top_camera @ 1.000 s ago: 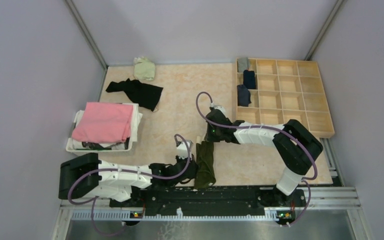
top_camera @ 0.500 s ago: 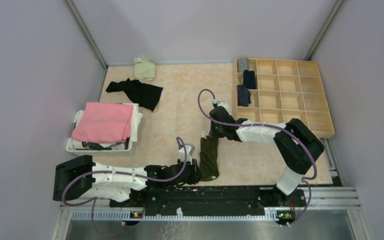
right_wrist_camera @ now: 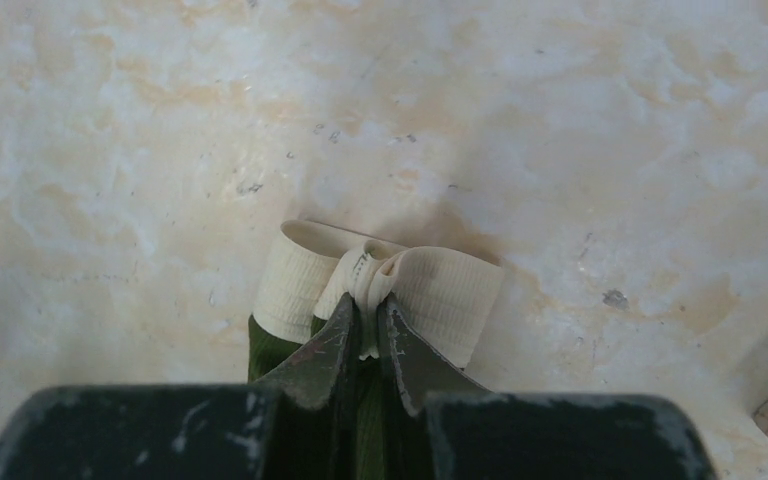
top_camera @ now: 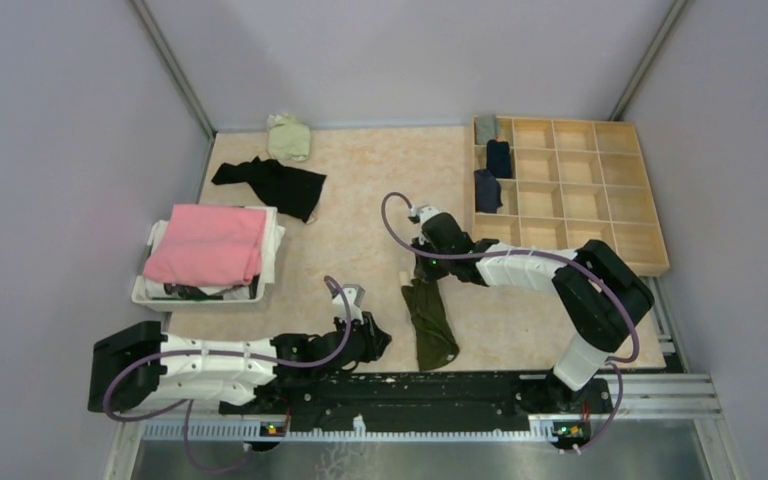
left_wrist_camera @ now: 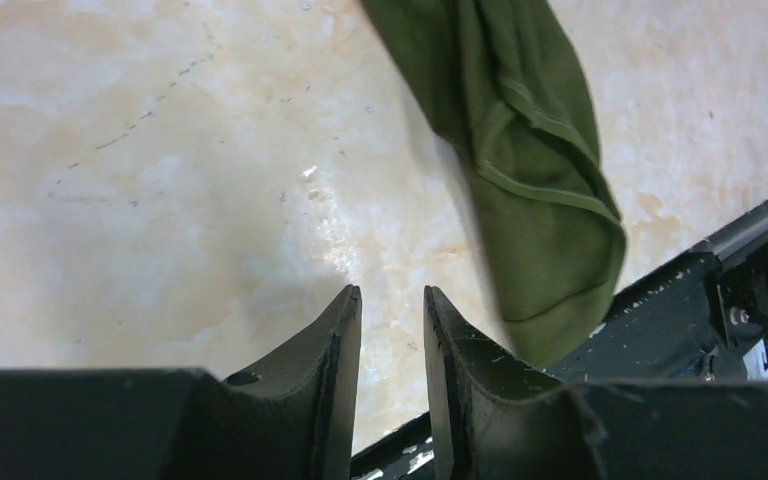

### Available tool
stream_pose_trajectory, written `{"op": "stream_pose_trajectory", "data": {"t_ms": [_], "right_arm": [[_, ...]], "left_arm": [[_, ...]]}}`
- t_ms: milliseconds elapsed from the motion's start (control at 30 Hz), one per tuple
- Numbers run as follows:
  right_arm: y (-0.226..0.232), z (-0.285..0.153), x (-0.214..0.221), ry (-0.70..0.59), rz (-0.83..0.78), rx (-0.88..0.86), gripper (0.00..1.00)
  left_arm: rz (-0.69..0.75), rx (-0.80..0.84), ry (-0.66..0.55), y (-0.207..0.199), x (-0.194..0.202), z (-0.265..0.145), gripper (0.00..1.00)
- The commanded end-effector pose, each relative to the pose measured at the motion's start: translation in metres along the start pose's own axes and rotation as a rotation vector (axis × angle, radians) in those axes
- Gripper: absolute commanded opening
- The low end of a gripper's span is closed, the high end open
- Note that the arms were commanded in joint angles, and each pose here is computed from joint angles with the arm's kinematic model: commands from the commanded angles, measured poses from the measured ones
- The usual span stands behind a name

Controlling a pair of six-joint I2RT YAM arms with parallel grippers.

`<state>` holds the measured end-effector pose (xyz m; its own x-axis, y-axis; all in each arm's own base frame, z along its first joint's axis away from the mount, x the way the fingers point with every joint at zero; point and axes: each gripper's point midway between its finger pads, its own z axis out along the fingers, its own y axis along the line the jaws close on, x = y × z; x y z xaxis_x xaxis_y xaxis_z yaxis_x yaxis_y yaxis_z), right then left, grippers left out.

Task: Roll the underwear
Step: Fold the underwear at the center of the board.

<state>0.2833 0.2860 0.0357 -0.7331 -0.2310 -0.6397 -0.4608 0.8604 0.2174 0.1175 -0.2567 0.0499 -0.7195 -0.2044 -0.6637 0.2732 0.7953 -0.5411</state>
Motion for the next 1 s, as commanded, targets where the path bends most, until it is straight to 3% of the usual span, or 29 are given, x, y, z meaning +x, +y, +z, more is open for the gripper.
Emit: {"op": "stream_pose_trajectory", "data": {"t_ms": [0, 333, 633, 967], "right_arm": [[0.028, -0.008, -0.004, 0.014, -0.237, -0.167, 0.05], [0.056, -0.011, 0.013, 0.058, -0.659, -0.253, 0.06], [0.065, -0.026, 0.016, 0.014, -0.696, -0.323, 0.0], [0.069, -0.028, 0.024, 0.019, -0.694, -0.352, 0.0]], "left_arm": [[-0.04, -0.075, -0.028, 0.018, 0.0, 0.004, 0.35], [-0.095, -0.103, -0.084, 0.03, -0.008, 0.0, 0.37], [-0.199, 0.01, -0.177, 0.014, -0.027, 0.006, 0.58], [-0.32, 0.037, -0.177, 0.016, -0.05, 0.034, 0.59]]}}
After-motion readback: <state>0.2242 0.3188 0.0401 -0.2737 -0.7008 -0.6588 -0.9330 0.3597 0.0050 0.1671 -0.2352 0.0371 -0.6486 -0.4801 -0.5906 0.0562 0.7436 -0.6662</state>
